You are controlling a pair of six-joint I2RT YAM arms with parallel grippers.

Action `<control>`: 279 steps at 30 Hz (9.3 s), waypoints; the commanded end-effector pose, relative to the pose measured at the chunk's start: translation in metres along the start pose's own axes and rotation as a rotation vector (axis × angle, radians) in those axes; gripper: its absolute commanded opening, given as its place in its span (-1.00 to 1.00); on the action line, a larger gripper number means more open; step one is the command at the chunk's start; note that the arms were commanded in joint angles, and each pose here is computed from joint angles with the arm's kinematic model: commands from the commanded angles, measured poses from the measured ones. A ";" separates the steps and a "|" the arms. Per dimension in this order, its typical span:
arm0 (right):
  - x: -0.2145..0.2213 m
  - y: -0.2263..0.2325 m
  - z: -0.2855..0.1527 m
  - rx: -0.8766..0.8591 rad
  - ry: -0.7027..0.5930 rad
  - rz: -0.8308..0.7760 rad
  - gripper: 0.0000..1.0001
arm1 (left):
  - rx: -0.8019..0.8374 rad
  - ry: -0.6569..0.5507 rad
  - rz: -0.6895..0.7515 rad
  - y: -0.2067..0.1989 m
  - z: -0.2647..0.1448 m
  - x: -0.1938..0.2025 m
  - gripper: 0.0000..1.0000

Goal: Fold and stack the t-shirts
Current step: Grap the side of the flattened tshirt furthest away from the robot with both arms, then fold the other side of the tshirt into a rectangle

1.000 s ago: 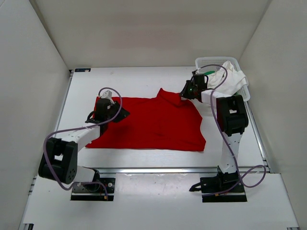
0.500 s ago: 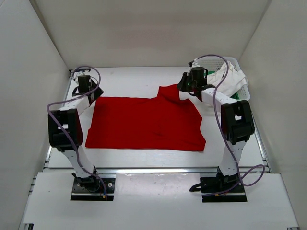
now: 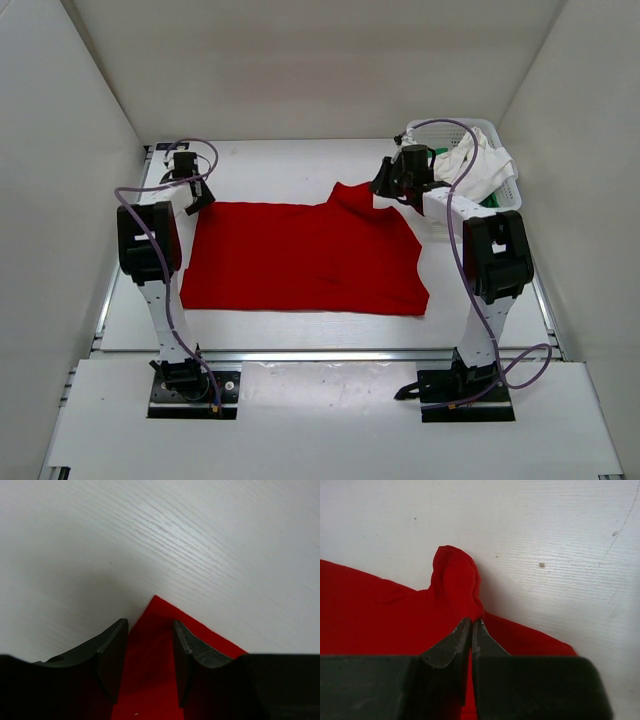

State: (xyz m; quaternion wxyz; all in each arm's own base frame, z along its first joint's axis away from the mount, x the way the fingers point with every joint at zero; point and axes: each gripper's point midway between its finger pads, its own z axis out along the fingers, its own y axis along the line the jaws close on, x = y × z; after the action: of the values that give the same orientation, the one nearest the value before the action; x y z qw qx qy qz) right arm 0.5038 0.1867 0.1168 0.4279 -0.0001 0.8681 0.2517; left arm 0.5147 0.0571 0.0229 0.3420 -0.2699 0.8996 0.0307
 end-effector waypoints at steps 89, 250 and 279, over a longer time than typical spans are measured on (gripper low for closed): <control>0.188 -0.031 -0.205 0.083 -0.005 0.251 -0.95 | 0.274 -0.040 -0.412 0.080 -0.154 0.071 -0.59; 0.211 0.344 0.080 -0.581 0.409 -0.430 -0.45 | 0.302 0.091 -0.246 0.029 -0.107 0.079 -0.58; 0.205 0.375 0.050 -0.651 0.468 -0.446 -0.35 | 0.253 0.141 -0.302 0.050 -0.085 0.086 -0.60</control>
State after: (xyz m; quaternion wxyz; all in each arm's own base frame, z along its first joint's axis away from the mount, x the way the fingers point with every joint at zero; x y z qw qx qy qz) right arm 0.3382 0.5686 0.0476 0.2178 -0.3682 0.8260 0.3671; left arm 0.3837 0.0269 0.0168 0.2924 -0.3526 0.8728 -0.1688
